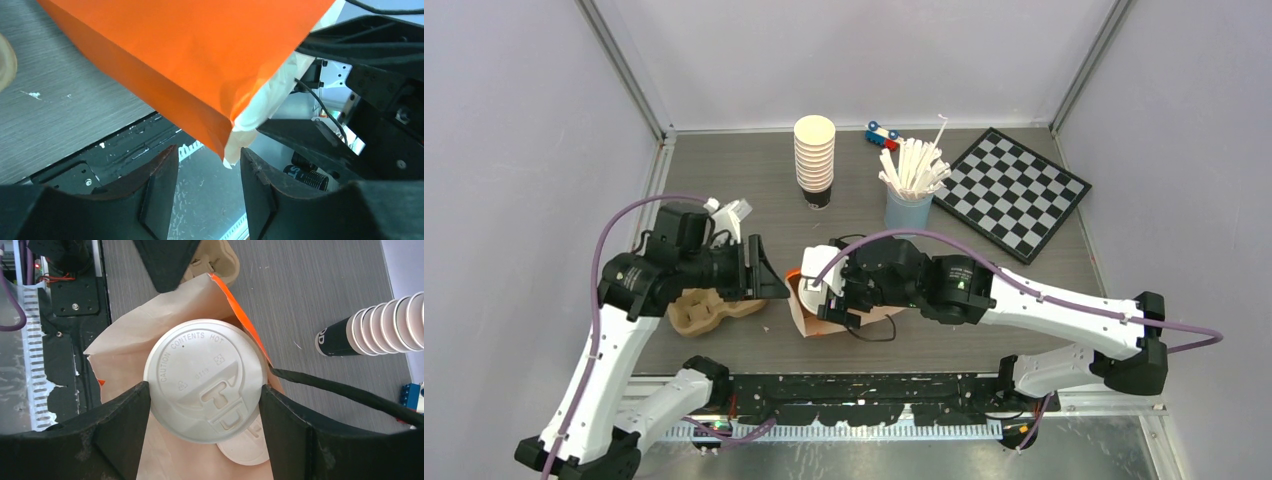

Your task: Pack the takeout coffee

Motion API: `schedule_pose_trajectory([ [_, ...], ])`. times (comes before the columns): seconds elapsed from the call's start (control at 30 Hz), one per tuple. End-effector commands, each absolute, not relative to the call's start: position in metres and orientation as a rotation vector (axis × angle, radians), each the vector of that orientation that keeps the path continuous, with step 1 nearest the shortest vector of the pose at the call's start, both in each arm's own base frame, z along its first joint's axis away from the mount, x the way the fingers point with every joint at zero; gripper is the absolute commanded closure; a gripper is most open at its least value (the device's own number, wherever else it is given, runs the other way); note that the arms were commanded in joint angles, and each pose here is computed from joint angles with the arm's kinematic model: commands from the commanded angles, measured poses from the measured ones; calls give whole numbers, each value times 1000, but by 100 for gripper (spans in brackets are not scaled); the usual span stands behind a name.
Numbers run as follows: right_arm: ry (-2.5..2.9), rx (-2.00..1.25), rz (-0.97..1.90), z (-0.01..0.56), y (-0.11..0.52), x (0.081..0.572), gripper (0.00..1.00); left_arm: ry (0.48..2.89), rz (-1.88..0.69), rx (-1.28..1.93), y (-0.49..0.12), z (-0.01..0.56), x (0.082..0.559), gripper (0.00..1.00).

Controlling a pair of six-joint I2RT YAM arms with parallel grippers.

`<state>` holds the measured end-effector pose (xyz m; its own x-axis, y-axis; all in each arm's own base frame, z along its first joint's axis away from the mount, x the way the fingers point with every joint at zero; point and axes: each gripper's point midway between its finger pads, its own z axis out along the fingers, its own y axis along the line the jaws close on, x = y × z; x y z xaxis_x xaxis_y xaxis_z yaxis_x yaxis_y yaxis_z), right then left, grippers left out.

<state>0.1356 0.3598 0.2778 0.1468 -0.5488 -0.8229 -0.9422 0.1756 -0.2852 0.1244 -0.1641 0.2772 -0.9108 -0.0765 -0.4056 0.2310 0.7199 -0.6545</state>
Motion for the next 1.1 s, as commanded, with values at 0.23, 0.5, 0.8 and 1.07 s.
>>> schedule_pose_trajectory([
  [0.23,1374,-1430,524,291,373,144,26,2439,-1174,70,-178,295,128,57],
  [0.5,1336,-1447,510,279,379,145,27,2400,-1090,171,-180,293,154,77],
  [0.8,1305,-1469,483,261,390,150,27,2306,-1047,273,-186,307,181,81],
  [1.07,1296,-1493,445,246,378,150,27,2388,-1115,181,-181,307,148,54],
])
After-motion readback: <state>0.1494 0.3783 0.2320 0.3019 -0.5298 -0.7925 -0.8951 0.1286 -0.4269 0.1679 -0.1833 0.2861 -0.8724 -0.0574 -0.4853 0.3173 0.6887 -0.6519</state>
